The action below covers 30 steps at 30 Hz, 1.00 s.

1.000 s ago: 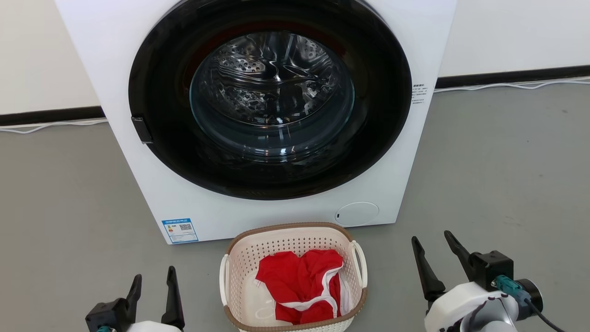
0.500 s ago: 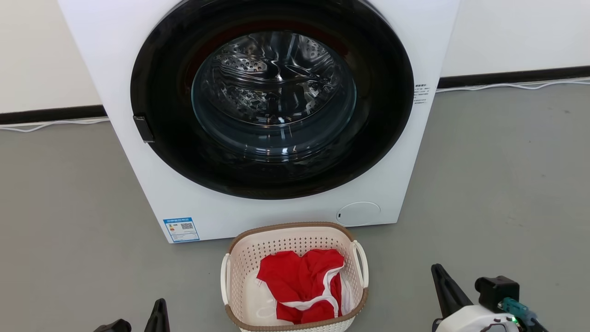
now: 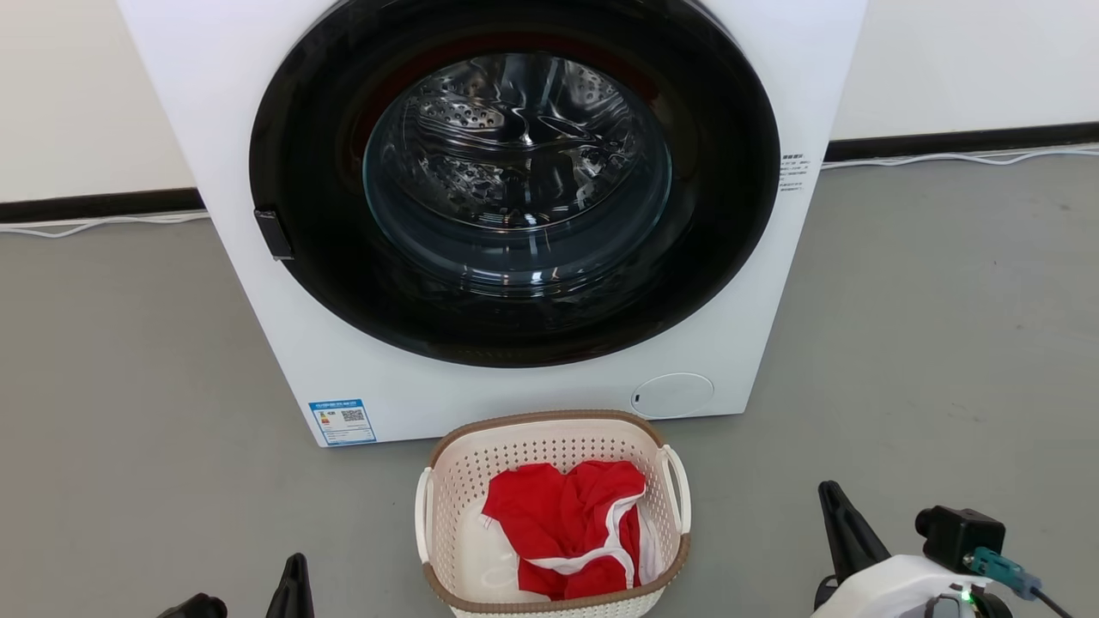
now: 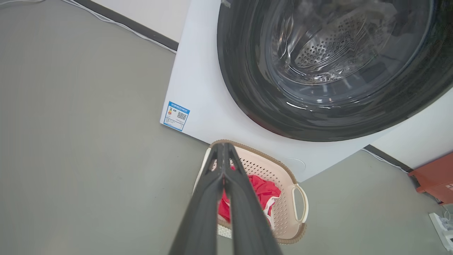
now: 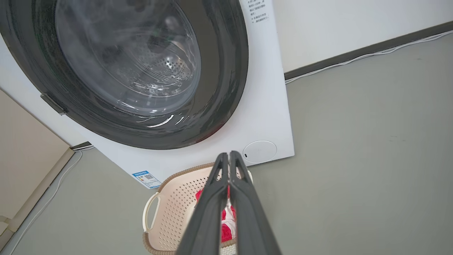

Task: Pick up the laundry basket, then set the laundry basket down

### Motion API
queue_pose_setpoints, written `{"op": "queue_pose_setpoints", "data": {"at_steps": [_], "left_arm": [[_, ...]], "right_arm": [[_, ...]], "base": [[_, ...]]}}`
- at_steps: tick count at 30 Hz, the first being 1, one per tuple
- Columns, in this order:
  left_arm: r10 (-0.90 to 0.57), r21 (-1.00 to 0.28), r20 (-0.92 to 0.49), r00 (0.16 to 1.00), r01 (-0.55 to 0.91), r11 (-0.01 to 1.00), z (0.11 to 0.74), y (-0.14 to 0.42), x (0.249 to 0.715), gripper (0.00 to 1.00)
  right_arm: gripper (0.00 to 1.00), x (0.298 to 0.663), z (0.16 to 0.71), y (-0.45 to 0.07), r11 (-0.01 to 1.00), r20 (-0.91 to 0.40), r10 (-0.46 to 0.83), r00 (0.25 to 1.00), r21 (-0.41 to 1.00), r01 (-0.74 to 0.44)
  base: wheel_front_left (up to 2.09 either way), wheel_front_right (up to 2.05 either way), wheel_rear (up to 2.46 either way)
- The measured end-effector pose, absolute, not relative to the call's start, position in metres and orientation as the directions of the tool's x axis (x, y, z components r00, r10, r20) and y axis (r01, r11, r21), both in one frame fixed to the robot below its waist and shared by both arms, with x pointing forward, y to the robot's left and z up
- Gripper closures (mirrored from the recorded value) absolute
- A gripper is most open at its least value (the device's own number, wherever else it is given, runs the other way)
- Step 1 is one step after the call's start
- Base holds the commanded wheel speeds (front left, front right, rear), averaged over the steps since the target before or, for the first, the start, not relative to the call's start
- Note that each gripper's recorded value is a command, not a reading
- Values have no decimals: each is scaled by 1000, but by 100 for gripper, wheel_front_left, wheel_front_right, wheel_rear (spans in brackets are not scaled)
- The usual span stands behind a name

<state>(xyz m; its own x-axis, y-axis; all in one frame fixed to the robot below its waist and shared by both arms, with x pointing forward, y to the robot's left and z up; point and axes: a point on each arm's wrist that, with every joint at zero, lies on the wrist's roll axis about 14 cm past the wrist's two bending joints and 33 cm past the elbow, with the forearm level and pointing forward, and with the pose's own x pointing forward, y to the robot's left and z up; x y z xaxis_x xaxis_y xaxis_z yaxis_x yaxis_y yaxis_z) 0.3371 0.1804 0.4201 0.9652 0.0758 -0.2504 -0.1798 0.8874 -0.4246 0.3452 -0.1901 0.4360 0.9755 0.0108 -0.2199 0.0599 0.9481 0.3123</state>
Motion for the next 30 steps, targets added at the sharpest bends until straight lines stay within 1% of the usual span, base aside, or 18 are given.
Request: {"op": "queue_pose_setpoints", "data": {"at_steps": [12, 30], "left_arm": [[72, -535, -259, 963, -205, 819, 423, 182, 342, 100], [59, -683, -268, 962, -232, 693, 427, 184, 346, 100]], "right_arm": [[100, 349, 440, -193, 892, -213, -2, 977, 441, 99], [100, 354, 446, -197, 771, -204, -19, 979, 621, 144]], "base": [[0, 0, 0], [0, 0, 0]]}}
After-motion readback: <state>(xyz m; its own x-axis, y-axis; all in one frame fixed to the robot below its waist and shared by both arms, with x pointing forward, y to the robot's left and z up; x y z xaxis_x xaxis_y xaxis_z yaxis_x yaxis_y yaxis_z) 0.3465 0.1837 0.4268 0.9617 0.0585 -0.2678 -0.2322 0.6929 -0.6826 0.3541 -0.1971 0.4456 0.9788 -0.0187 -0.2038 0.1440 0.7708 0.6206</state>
